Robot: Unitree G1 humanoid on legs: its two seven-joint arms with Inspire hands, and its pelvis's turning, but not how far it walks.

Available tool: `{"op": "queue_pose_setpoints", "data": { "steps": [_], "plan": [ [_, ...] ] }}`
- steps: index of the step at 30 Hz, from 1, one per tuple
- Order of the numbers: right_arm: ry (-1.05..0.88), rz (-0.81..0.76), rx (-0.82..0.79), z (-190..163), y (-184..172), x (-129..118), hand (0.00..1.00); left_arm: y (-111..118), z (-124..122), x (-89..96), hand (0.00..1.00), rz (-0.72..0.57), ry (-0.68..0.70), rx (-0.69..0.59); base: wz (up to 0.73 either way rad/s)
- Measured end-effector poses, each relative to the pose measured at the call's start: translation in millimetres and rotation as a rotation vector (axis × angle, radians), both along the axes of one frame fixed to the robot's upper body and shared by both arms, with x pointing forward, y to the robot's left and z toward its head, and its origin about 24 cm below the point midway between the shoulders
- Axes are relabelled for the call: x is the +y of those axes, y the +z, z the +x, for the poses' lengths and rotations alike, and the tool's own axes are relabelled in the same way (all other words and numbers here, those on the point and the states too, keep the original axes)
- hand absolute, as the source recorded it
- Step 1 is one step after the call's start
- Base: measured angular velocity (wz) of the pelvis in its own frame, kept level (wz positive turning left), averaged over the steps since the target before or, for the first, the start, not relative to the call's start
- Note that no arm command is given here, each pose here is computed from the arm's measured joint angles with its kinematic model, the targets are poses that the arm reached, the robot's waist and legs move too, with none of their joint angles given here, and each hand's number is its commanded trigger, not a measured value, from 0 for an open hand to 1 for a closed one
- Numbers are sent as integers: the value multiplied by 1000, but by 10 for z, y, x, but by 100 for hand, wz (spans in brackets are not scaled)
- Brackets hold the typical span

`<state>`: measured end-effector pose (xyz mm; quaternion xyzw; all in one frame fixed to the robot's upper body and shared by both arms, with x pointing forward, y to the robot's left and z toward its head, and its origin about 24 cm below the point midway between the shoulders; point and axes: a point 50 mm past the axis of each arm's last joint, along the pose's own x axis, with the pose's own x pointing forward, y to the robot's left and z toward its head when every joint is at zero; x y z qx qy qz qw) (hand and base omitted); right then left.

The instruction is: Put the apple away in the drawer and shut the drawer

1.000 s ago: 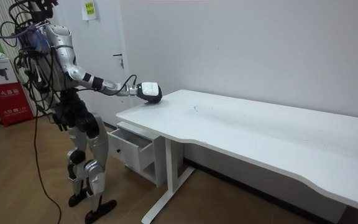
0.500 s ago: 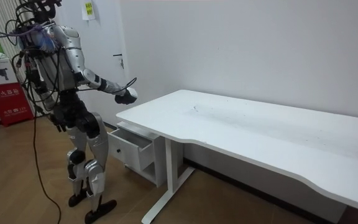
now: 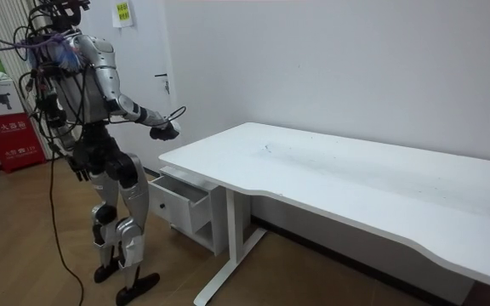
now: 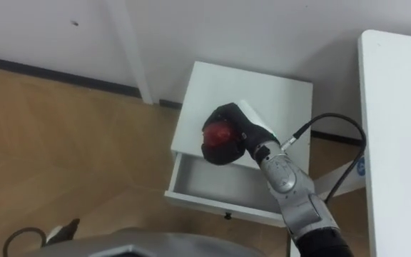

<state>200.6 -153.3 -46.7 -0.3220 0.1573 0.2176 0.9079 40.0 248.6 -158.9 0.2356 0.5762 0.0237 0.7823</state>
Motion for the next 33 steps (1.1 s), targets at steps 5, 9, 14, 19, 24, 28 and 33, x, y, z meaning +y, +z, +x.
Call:
{"op": "queue_pose_setpoints", "data": {
  "steps": [5, 9, 14, 19, 24, 28, 33],
  "plan": [
    [13, 1, 19, -19, -17, -2, 0, 5, 9, -1, 0, -1, -2, -6, 0],
    [-1, -16, 95, -102, -175, -52, 0, -3, -31, -2, 0, -4, 1, 8, 0],
    [-15, -40, 169, -200, -316, -110, 0, -15, -107, -11, 0, -9, 8, 34, 0],
    [-20, -46, 185, -221, -347, -129, 0, -27, -157, -8, 0, -9, 16, 66, 0],
    [-28, -53, 206, -248, -392, -149, 0, -28, -163, -7, 0, -9, 17, 71, 0],
    [-38, -54, 204, -245, -393, -163, 0, -27, -160, -4, 0, -8, 18, 70, 0],
    [-76, -58, 242, -285, -463, -244, 0, -20, -148, 3, 0, -7, 20, 59, 1]
  ]
}}
